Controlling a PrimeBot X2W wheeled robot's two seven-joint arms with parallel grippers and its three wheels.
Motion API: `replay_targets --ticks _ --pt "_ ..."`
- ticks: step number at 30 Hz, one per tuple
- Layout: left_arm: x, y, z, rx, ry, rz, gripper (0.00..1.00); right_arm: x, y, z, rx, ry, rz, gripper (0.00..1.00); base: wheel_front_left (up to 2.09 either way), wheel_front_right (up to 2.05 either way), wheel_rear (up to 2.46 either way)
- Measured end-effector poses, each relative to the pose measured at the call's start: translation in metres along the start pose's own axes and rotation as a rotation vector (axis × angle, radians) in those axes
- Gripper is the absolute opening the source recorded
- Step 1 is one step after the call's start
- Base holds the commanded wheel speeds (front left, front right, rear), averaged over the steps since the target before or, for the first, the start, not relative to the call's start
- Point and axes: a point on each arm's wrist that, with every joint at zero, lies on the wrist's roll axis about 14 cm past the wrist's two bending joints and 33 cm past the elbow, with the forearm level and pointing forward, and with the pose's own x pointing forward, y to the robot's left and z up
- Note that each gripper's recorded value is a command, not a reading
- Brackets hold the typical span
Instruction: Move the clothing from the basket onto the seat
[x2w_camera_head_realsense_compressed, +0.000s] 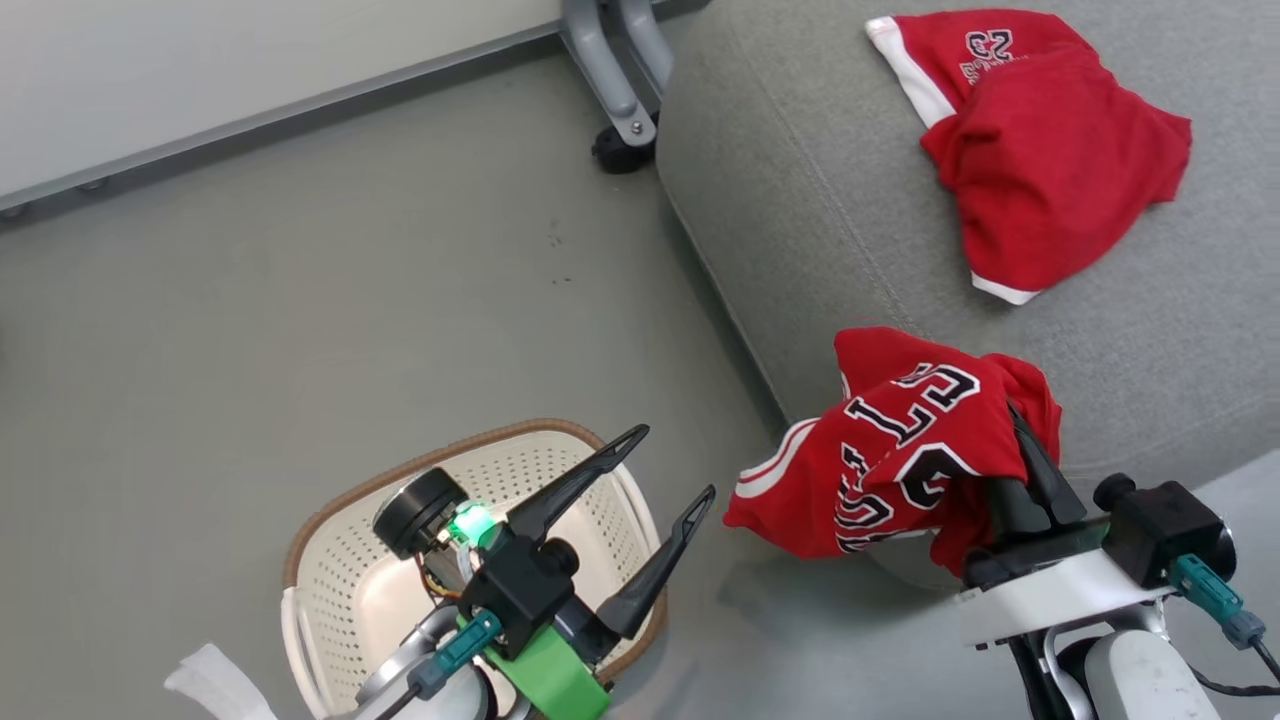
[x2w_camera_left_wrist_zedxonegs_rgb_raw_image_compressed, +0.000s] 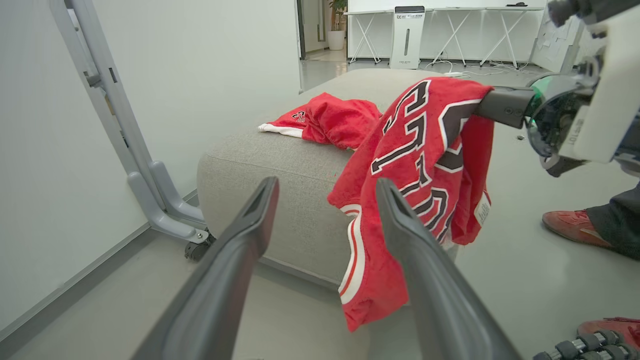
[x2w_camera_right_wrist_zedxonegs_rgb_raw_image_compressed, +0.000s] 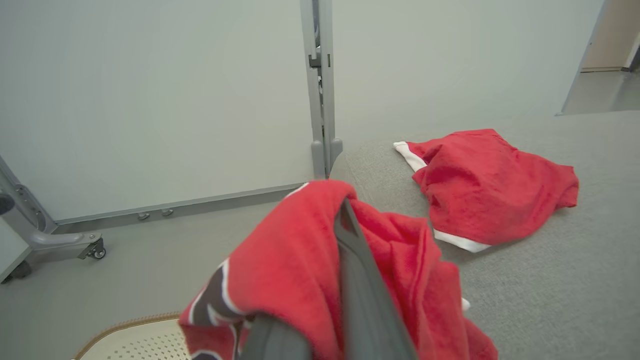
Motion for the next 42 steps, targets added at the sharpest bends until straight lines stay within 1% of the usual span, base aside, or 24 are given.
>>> replay_targets --ticks 8,12,14,16,20,22,24,27,28,31,33,35,36,39,42 --pt "0.005 -0.001 -0.031 -0.068 0.045 -0.076 1.00 -0.020 -0.031 -0.011 -0.007 0.057 -0.115 0.00 0.00 0.00 0.00" --pt "0.008 -0.004 -0.043 -0.096 0.055 -0.111 1.00 -0.021 -0.038 -0.015 -0.017 0.079 -0.142 0.00 0.00 0.00 0.00" --pt "0.010 -0.004 -0.047 -0.106 0.055 -0.127 1.00 -0.014 -0.038 -0.014 -0.042 0.074 -0.136 0.00 0.00 0.00 0.00" --pt "0.013 -0.005 -0.048 -0.118 0.048 -0.144 1.00 0.001 -0.042 -0.001 -0.059 0.026 -0.141 0.00 0.00 0.00 0.00" --pt "0.018 -0.001 -0.051 -0.130 0.037 -0.174 1.00 0.042 -0.060 0.045 -0.121 -0.121 -0.147 0.00 0.00 0.00 0.00" --pt "0.020 0.005 -0.054 -0.127 0.036 -0.184 1.00 0.065 -0.075 0.075 -0.189 -0.202 -0.144 0.00 0.00 0.00 0.00" --pt "0.021 0.012 -0.057 -0.129 0.036 -0.191 1.00 0.089 -0.089 0.104 -0.231 -0.283 -0.154 0.00 0.00 0.00 0.00" --pt "0.020 0.023 -0.067 -0.132 0.046 -0.192 1.00 0.121 -0.112 0.137 -0.284 -0.363 -0.182 0.00 0.00 0.00 0.00" --pt "0.019 0.028 -0.070 -0.134 0.050 -0.189 1.00 0.132 -0.120 0.147 -0.294 -0.388 -0.197 0.00 0.00 0.00 0.00" --pt "0.017 0.040 -0.081 -0.149 0.056 -0.179 1.00 0.161 -0.137 0.159 -0.291 -0.423 -0.233 0.00 0.00 0.00 0.00" --pt "0.016 0.048 -0.088 -0.157 0.058 -0.169 1.00 0.178 -0.146 0.155 -0.308 -0.409 -0.248 0.00 0.00 0.00 0.00" --pt "0.014 0.055 -0.099 -0.169 0.063 -0.159 1.00 0.194 -0.157 0.134 -0.318 -0.350 -0.271 0.00 0.00 0.00 0.00" --pt "0.013 0.057 -0.103 -0.174 0.067 -0.156 1.00 0.199 -0.161 0.119 -0.323 -0.310 -0.280 0.00 0.00 0.00 0.00" --pt "0.011 0.061 -0.119 -0.196 0.076 -0.153 1.00 0.207 -0.176 0.054 -0.320 -0.148 -0.320 0.00 0.00 0.00 0.00" --pt "0.008 0.065 -0.132 -0.220 0.086 -0.138 1.00 0.206 -0.182 0.001 -0.278 -0.042 -0.353 0.00 0.00 0.00 0.00"
